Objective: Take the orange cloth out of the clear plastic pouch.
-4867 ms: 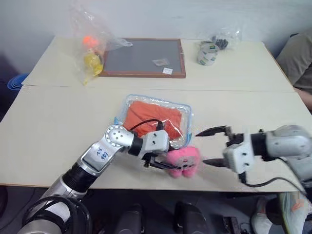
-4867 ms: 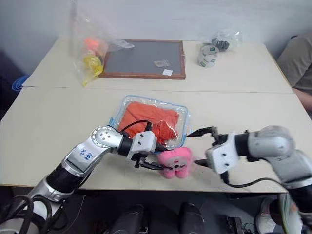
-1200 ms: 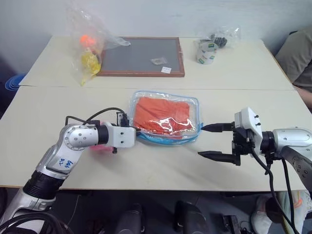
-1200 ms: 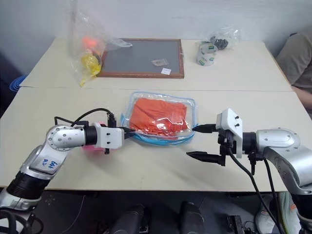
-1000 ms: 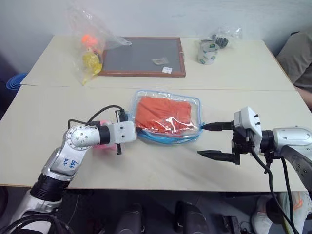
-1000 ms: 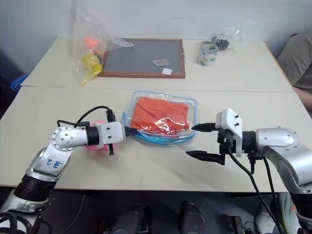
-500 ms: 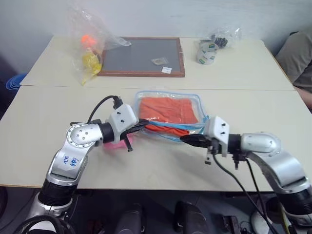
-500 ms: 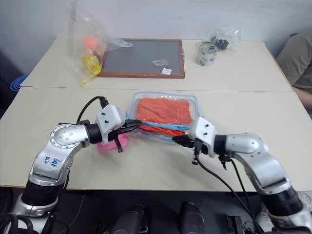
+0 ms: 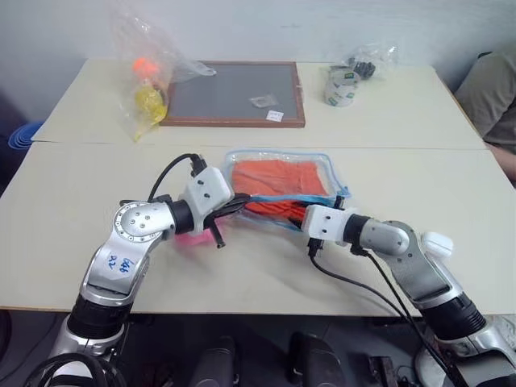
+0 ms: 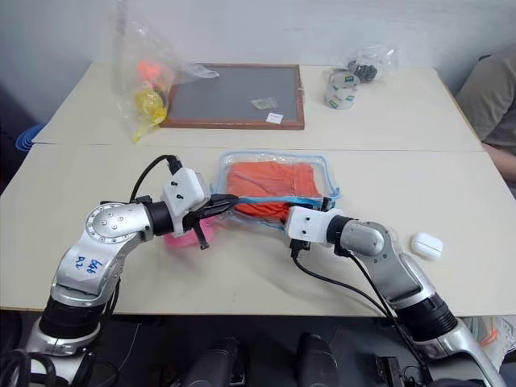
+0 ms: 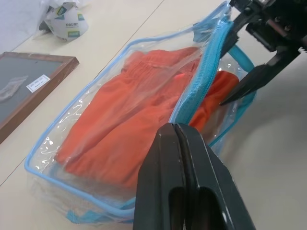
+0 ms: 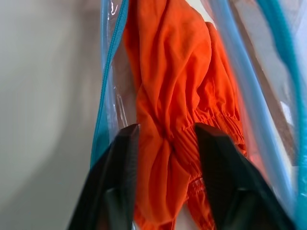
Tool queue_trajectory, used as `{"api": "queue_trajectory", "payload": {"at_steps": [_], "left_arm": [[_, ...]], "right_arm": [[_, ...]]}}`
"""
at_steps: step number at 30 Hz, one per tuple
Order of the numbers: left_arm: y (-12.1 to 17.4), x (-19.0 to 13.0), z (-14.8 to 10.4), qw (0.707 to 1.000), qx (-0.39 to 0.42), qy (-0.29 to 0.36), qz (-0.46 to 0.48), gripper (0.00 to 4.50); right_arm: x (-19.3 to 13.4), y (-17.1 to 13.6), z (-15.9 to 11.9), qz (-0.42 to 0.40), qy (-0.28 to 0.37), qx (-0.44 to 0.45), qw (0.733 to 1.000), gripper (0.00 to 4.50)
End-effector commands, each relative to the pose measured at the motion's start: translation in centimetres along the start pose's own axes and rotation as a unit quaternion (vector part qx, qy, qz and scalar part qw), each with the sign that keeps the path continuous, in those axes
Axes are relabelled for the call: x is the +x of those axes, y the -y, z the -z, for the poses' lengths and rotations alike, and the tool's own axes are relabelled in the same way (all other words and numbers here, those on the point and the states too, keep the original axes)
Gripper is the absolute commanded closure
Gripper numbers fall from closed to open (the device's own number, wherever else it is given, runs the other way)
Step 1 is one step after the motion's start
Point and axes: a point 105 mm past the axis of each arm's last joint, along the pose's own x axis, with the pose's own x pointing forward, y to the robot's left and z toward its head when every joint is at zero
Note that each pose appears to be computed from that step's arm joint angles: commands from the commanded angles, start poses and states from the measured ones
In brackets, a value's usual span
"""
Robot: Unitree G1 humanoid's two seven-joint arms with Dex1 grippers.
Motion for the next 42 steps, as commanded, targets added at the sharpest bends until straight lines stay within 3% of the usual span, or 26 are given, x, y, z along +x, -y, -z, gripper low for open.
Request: {"api": "queue_trajectory", "payload": {"at_steps": [1, 3, 15, 23, 27, 31, 39, 40, 42], "left_arm": [[0.2, 0.0, -1.8, 0.999, 0.021, 0.028, -0.001, 4.5], [0.4, 0.1, -2.1, 0.999, 0.022, 0.032, 0.004, 4.5], [0.5, 0.7, -3.0, 0.999, 0.022, 0.046, 0.004, 4.5], [0.2, 0.6, -3.2, 0.999, 0.021, 0.05, -0.003, 4.5], [0.0, 0.5, -3.1, 0.999, 0.016, 0.05, -0.01, 4.5], [0.0, 0.4, -2.9, 0.999, 0.014, 0.047, -0.013, 4.5], [-0.1, 0.4, -2.6, 0.999, -0.001, 0.048, -0.022, 4.5], [-0.1, 0.4, -2.6, 0.999, -0.004, 0.048, -0.023, 4.5], [-0.2, 0.4, -2.4, 0.999, -0.006, 0.046, -0.026, 4.5]], "right_arm": [[0.6, 0.9, -1.5, 0.027, 0.019, -0.04, 0.999, 1.25], [1.1, 0.9, -1.6, 0.029, 0.017, -0.05, 0.998, 0.57], [4.1, -0.5, -0.4, -0.01, -0.023, -0.143, 0.989, 0.57], [6.8, 0.1, 2.6, 0.026, -0.111, -0.183, 0.976, 0.57], [7.0, -0.3, 4.3, 0.024, -0.148, -0.161, 0.975, 0.57], [7.2, -1.5, 4.4, 0.0, -0.141, -0.129, 0.982, 1.44], [6.0, -2.0, 4.6, -0.017, -0.135, -0.104, 0.985, 4.29], [5.7, -1.9, 4.6, -0.017, -0.135, -0.104, 0.985, 4.49], [5.2, -1.8, 4.6, -0.022, -0.134, -0.092, 0.986, 4.49]]}}
